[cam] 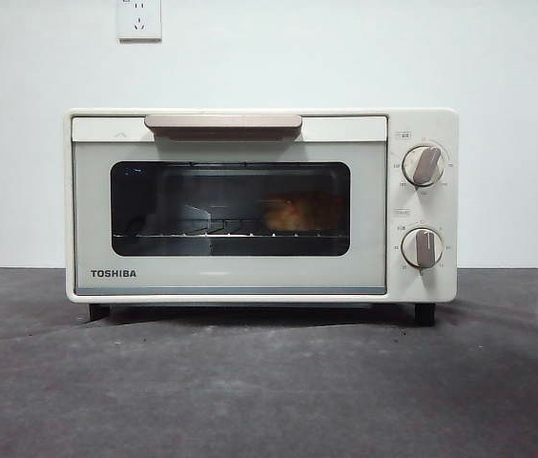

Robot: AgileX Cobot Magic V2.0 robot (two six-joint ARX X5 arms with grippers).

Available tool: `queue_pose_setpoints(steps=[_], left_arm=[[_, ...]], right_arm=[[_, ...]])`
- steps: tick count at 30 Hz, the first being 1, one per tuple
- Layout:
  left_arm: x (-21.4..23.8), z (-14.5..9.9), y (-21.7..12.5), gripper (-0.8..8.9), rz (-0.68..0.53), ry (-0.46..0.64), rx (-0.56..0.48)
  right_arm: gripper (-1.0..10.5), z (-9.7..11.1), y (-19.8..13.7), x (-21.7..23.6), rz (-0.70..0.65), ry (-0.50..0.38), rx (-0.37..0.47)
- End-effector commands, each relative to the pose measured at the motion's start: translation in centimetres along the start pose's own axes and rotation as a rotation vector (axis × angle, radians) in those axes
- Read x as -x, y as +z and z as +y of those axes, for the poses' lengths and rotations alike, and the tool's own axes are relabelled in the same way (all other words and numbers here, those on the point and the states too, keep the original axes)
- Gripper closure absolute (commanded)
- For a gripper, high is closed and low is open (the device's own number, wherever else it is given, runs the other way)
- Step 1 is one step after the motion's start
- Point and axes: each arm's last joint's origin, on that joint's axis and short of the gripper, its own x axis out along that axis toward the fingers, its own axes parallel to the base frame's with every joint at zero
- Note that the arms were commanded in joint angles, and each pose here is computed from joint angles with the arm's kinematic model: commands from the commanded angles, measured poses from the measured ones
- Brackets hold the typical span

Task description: The left arm flap open the oven, the right arm pick bread and place it into oven, the left arm flap close the oven

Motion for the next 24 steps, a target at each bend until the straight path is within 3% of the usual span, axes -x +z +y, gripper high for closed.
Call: queue_pose_setpoints(steps=[1, 5, 24], left_arm=[[-0.2, 0.0, -0.7, 7.94, 0.023, 0.006, -0.007], [-0.2, 0.0, -0.7, 7.94, 0.023, 0.006, -0.007], [-0.2, 0.0, -0.7, 7.94, 0.023, 0.006, -0.007]], right_arm=[[9.4, 0.0, -0.9, -0.2, -0.009, -0.004, 0.015], [9.4, 0.0, -2.4, -0.7, 0.010, -0.005, 0.004], [9.4, 0.0, -2.2, -0.7, -0.014, -0.003, 0.004]])
